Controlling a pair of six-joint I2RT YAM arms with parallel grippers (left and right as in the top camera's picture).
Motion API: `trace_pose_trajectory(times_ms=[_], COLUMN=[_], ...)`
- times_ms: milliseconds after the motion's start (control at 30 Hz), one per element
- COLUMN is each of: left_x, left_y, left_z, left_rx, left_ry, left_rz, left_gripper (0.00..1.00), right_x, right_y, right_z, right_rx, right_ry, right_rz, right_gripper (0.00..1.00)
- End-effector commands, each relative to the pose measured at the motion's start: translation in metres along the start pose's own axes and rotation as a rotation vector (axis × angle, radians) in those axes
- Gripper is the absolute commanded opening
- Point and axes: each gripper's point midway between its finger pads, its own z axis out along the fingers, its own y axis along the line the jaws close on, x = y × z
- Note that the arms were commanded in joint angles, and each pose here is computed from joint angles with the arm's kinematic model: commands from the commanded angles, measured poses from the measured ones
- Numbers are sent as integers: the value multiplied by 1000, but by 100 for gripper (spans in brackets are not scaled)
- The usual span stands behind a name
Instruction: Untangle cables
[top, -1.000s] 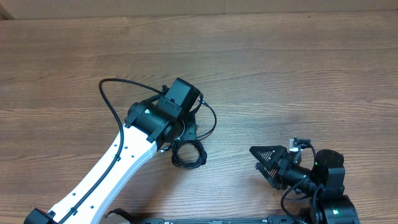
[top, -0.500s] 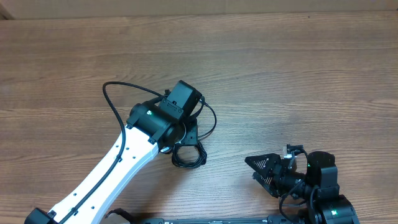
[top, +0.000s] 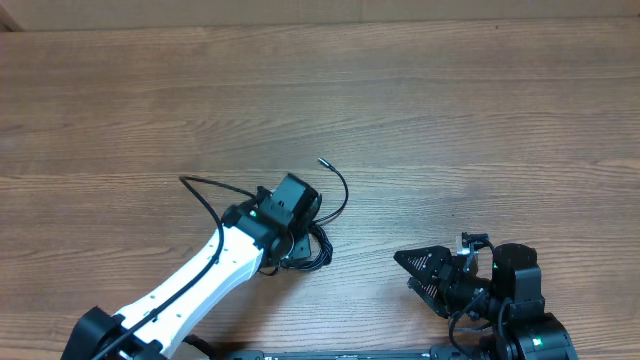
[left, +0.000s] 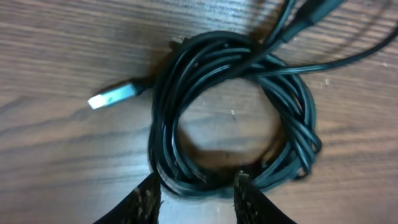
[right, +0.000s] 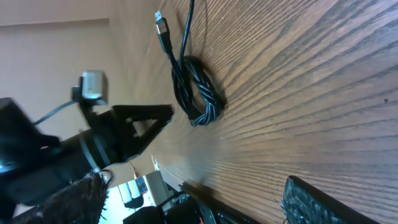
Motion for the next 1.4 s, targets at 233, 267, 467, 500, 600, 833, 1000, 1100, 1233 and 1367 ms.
trace_pose_trajectory(times_ms=[233,267,467,500,600,833,1000,1100,1233,1367], left_x=[6,7,7,6,4,-9,-17,-23,-30,-25], left_y=[19,20,22,21,19,6,-4,-11,-27,-38], left_z=[41,43,45,45,43,21,-5,-21,-36,-39], left_rx=[-23,-20,-25,-24,-21,-22,-30,-25,28,88], left_ry=[-74,-76,-83,-84,-87,-80,-56,-58,-61,-43], left_rz=[-20,-20,-16,-12,18,30,31,69,212,381], left_gripper=[38,34,4,4,4,4,4,4,4,4], right_x=[-1,-1,-4,-4,-4,-3,-10,-9,-8,-5], right_y=[-8,-11,-19,-21,-26,-32,-40,-40,-37,-33], right_z=[-3,-3,-4,-4,-5,-5,-7,-7,-7,-6], right_rx=[55,65,102,111,133,159,196,196,183,165], right_ry=[-25,-27,-48,-54,-58,-64,-107,-105,-95,-74], right_rz=[25,32,51,55,69,85,89,91,86,75], right_gripper=[100,100,100,100,100,100,100,100,100,100])
